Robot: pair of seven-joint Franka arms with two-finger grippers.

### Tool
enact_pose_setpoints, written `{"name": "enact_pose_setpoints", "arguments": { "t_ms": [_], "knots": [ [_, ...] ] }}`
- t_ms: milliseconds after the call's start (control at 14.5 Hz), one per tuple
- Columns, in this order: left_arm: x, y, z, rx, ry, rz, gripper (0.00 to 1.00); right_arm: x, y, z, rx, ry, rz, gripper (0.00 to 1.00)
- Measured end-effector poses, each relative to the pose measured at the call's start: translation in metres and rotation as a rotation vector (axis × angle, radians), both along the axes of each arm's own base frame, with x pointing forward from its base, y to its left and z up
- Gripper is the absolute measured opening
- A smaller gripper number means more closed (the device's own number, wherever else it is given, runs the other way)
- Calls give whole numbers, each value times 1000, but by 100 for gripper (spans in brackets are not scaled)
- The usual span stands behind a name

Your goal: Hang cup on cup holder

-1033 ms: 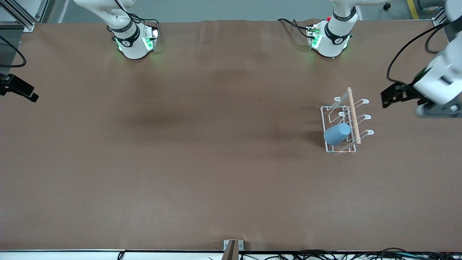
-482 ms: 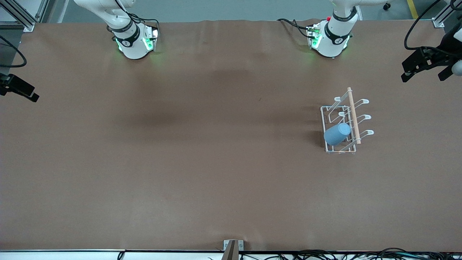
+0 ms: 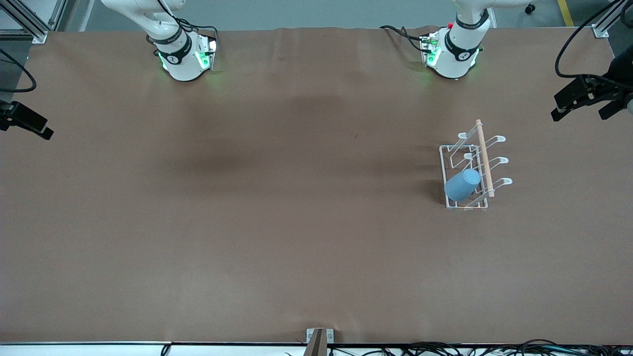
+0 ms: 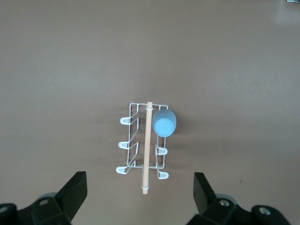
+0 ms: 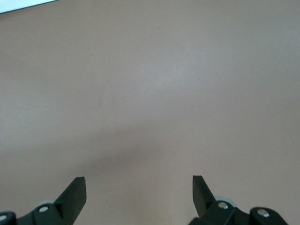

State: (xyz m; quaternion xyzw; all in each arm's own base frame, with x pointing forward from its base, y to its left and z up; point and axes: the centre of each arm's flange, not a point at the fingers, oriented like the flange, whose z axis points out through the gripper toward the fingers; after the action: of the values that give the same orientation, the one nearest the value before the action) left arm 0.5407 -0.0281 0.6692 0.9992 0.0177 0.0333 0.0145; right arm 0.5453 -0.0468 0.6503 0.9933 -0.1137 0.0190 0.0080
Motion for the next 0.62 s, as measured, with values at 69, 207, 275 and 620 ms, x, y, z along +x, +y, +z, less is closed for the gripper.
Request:
{"name": "enact_pose_setpoints", "arguments": {
  "t_ms": [69,207,275,620],
  "knots": [
    [4,0,-3,0,5,1,100,0,0,0,0,0,0,100],
    [10,-1,-10,1,15,0,100,0,0,0,0,0,0,100],
    [11,-1,-12,1,19,0,100,0,0,0,0,0,0,100],
    [12,-2,-18,3,33,-10,100,0,0,0,0,1,1,100]
  ]
}}
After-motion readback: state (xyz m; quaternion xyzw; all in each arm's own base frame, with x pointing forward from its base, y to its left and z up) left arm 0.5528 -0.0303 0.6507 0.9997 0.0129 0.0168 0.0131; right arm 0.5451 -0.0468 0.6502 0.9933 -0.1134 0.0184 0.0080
